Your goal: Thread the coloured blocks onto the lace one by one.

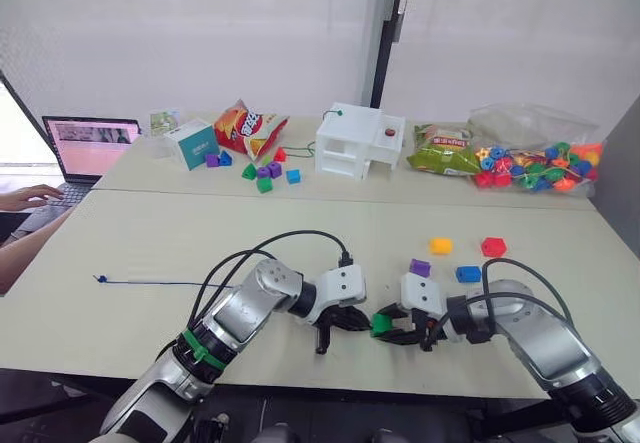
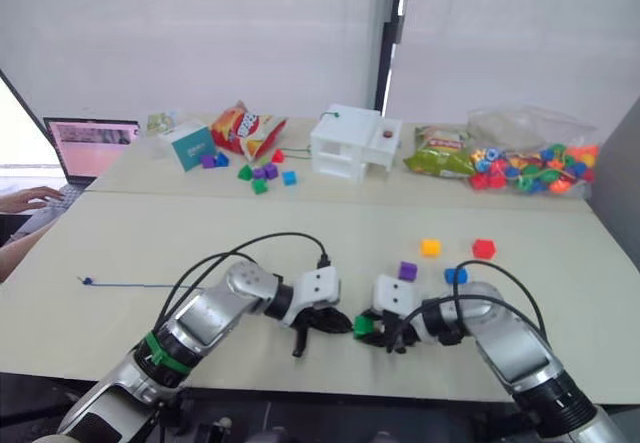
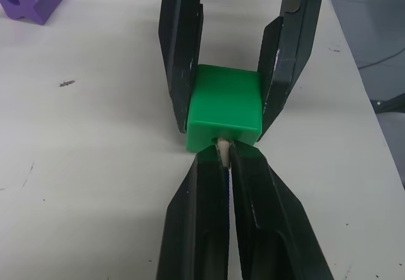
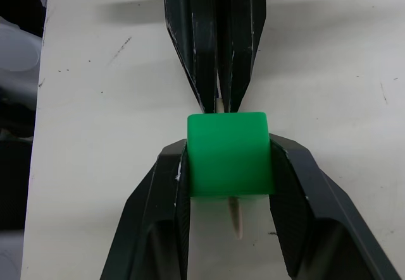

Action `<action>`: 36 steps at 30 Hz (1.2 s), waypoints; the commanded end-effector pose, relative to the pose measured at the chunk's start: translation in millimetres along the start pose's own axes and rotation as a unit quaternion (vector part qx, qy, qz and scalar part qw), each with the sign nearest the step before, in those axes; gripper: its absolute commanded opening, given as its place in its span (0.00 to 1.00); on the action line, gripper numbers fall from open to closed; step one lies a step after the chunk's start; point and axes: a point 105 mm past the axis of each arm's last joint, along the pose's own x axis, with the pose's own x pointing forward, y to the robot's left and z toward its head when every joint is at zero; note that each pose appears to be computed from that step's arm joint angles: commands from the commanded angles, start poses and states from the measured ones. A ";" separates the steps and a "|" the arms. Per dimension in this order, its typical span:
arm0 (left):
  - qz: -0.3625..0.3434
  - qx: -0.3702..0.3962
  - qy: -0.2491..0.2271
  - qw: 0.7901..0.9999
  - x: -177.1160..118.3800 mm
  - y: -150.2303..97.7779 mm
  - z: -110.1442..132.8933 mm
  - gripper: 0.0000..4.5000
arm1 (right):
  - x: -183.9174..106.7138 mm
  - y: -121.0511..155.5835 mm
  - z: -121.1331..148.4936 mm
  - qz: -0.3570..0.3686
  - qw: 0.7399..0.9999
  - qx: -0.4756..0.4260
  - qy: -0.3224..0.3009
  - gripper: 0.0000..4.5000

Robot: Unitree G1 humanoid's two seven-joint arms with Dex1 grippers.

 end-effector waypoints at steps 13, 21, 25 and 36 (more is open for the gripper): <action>0.031 0.036 -0.061 0.997 -65.1 -9.5 -19.8 0.43 | 7.0 11.5 -18.4 -0.002 0.999 0.037 0.023 0.26; 0.068 0.063 -0.047 0.995 -54.2 3.4 -41.1 0.43 | 7.2 11.7 -16.4 -0.002 0.999 0.039 0.020 0.26; 0.039 0.054 -0.036 0.997 -46.5 -2.9 -51.9 0.25 | 6.8 11.8 -15.0 -0.001 0.999 0.039 0.020 0.26; 0.039 0.068 -0.076 0.994 -27.6 -2.4 -26.4 0.01 | 6.6 12.8 -15.9 -0.002 0.999 0.040 0.022 0.26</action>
